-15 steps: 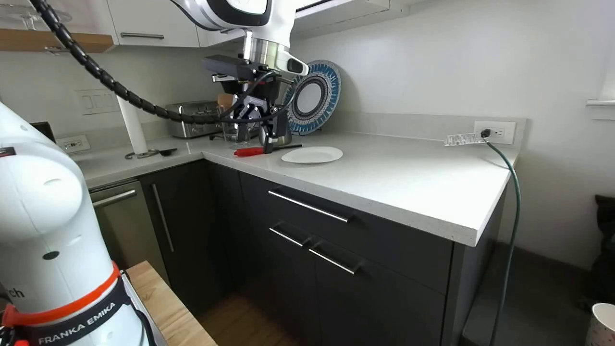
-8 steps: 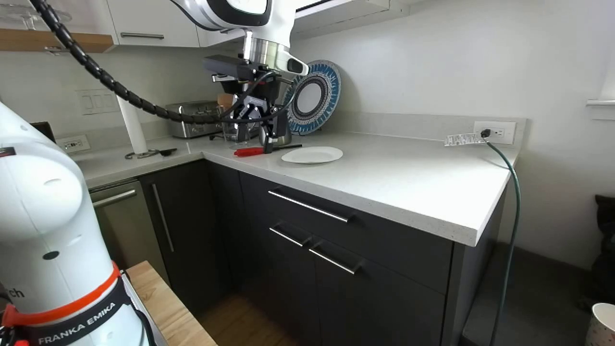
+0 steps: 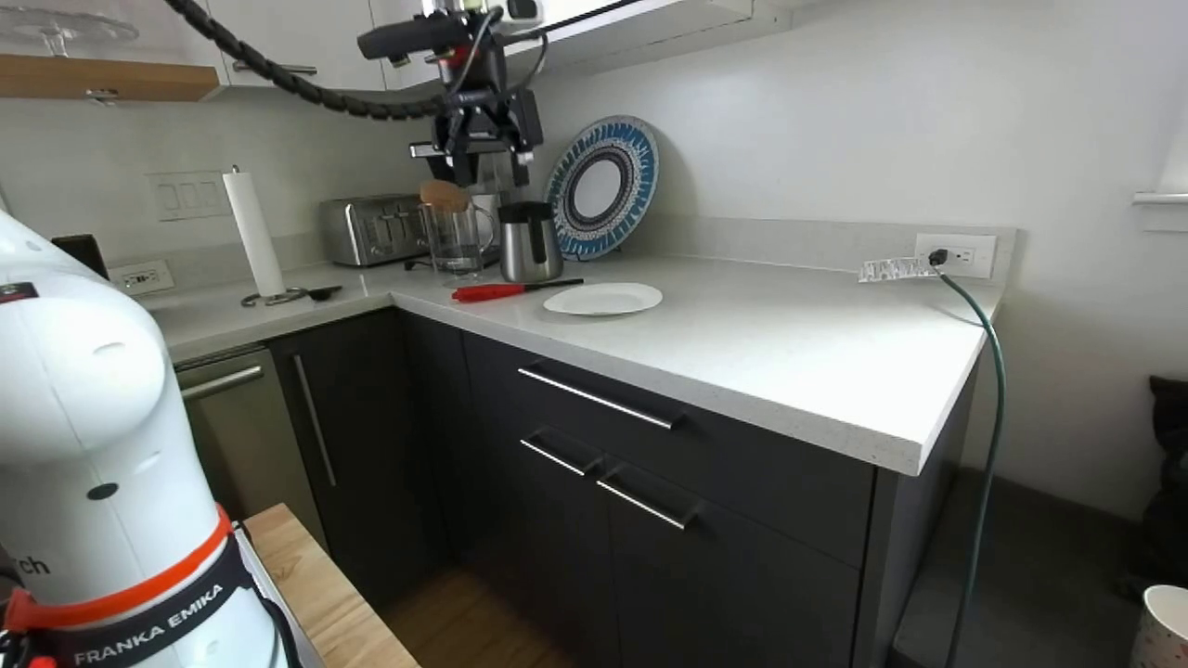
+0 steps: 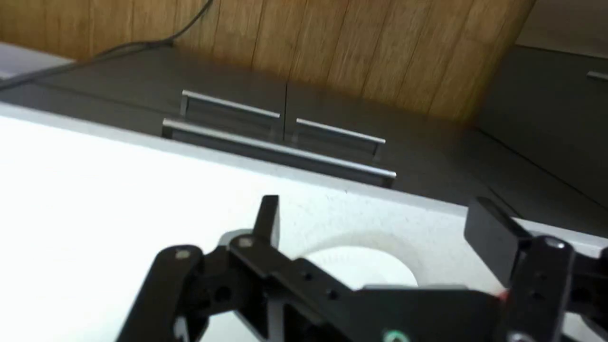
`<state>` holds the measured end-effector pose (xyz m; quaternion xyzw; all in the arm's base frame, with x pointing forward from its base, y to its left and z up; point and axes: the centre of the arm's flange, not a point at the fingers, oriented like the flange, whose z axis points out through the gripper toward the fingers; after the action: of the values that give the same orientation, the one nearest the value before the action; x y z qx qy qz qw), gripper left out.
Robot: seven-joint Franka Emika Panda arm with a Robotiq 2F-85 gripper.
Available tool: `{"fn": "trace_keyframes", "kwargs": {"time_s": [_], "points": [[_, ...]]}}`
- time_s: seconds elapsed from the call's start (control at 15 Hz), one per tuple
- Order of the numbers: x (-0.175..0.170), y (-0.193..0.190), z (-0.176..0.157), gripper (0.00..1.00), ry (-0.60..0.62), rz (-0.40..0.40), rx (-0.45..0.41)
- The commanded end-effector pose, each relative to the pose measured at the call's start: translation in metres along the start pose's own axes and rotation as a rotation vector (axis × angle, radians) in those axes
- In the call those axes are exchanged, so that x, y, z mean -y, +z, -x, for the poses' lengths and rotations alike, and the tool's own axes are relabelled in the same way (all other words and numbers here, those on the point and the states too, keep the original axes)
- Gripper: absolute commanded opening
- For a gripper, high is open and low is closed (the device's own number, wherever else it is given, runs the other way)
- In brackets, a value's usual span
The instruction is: Push one button on the microwave
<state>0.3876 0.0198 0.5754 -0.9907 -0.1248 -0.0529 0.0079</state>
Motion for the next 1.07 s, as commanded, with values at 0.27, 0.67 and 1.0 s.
{"fn": "trace_keyframes", "kwargs": {"time_s": [0.27, 0.67, 1.0], "points": [[0.088, -0.179, -0.008, 1.00, 0.021, 0.138, -0.418], [0.092, -0.236, -0.002, 1.00, 0.054, 0.146, -0.645], [0.092, -0.240, -0.007, 1.00, 0.058, 0.152, -0.665]]}}
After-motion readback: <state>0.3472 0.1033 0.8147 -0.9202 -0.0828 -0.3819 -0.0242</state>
